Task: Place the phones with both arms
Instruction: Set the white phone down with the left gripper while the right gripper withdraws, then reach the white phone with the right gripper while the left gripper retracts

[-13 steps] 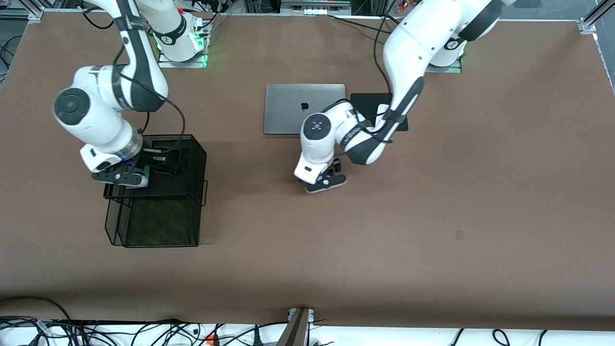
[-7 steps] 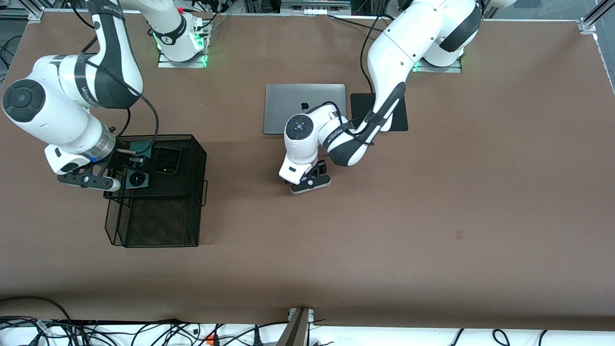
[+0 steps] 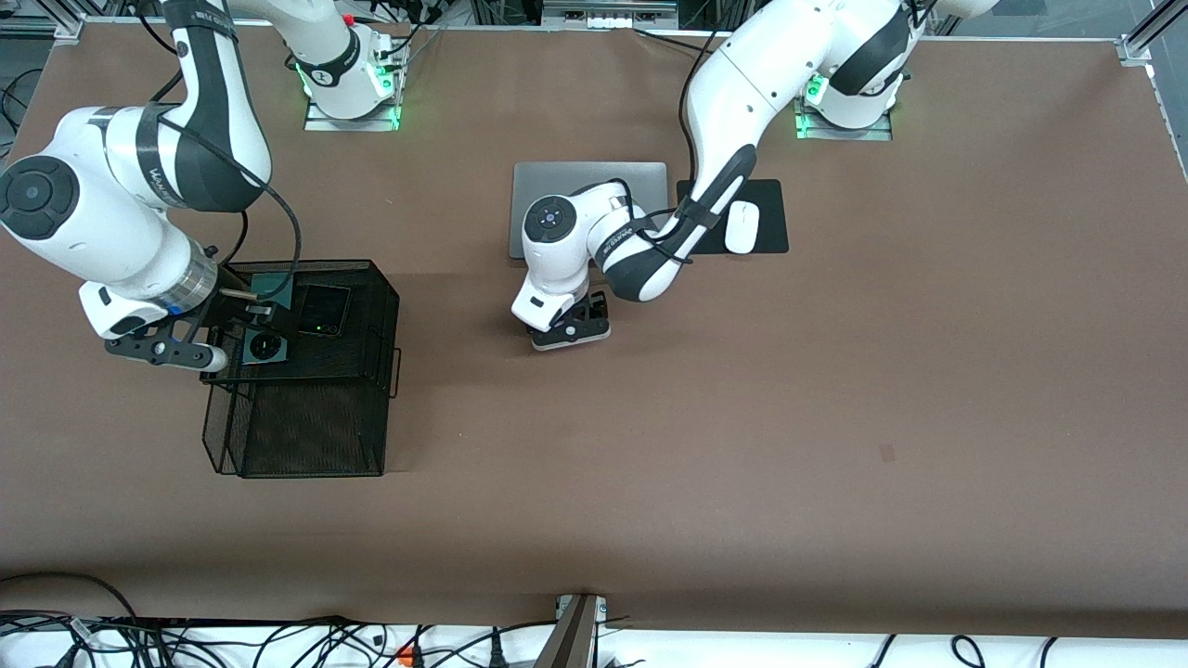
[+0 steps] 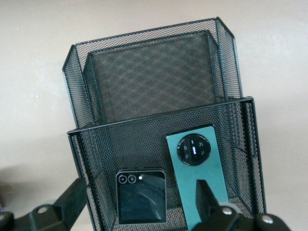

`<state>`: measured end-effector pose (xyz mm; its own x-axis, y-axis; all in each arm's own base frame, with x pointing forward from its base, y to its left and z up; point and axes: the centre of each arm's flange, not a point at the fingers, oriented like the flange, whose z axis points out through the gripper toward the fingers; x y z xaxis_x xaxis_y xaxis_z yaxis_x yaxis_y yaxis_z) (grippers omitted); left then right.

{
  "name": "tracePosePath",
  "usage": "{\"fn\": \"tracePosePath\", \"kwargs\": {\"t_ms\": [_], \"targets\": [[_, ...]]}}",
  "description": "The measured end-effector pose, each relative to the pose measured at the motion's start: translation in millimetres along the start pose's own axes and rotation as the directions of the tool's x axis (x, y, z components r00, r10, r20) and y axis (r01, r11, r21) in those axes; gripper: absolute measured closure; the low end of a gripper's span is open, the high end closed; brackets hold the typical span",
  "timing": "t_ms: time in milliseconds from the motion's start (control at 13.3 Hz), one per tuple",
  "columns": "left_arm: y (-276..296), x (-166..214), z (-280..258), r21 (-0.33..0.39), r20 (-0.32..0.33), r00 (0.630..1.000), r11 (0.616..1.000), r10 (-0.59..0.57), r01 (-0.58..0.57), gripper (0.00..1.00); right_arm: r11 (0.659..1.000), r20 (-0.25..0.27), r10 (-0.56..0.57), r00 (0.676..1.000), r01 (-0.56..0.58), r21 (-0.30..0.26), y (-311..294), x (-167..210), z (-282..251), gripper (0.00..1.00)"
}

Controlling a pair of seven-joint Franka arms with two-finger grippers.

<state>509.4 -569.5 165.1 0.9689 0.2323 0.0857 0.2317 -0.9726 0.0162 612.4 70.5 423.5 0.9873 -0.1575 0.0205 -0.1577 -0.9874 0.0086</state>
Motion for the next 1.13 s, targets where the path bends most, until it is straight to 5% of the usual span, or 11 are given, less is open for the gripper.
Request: {"fn": "tracePosePath", "kwargs": {"t_ms": [150, 451, 827, 1128], "targets": [[-10.0, 28.7, -12.3, 0.017, -0.014, 1.0, 1.0, -0.003, 0.003, 0.0, 1.0, 0.0, 0.0, 1.0, 0.0, 0.0, -0.2, 0.1, 0.1, 0.0], [-105.9, 152.4, -95.5, 0.054, 0.081, 0.996, 0.998, -0.024, 0.02, 0.0, 1.0, 0.009, -0.024, 1.0, 0.024, 0.004, -13.0, -3.2, -1.5, 0.0], [-269.6, 214.0, -153.0, 0.128, 0.111, 0.994, 0.991, 0.019, -0.033, 0.0, 0.967, 0.045, -0.246, 0.968, 0.242, 0.08, -168.0, -52.9, -0.2, 0.0], [-408.2, 248.7, -191.0, 0.149, 0.126, 0.988, 0.983, 0.09, -0.108, 0.0, 0.94, 0.047, -0.311, 0.949, 0.3, 0.164, -284.1, -83.8, 82.5, 0.0]]}}
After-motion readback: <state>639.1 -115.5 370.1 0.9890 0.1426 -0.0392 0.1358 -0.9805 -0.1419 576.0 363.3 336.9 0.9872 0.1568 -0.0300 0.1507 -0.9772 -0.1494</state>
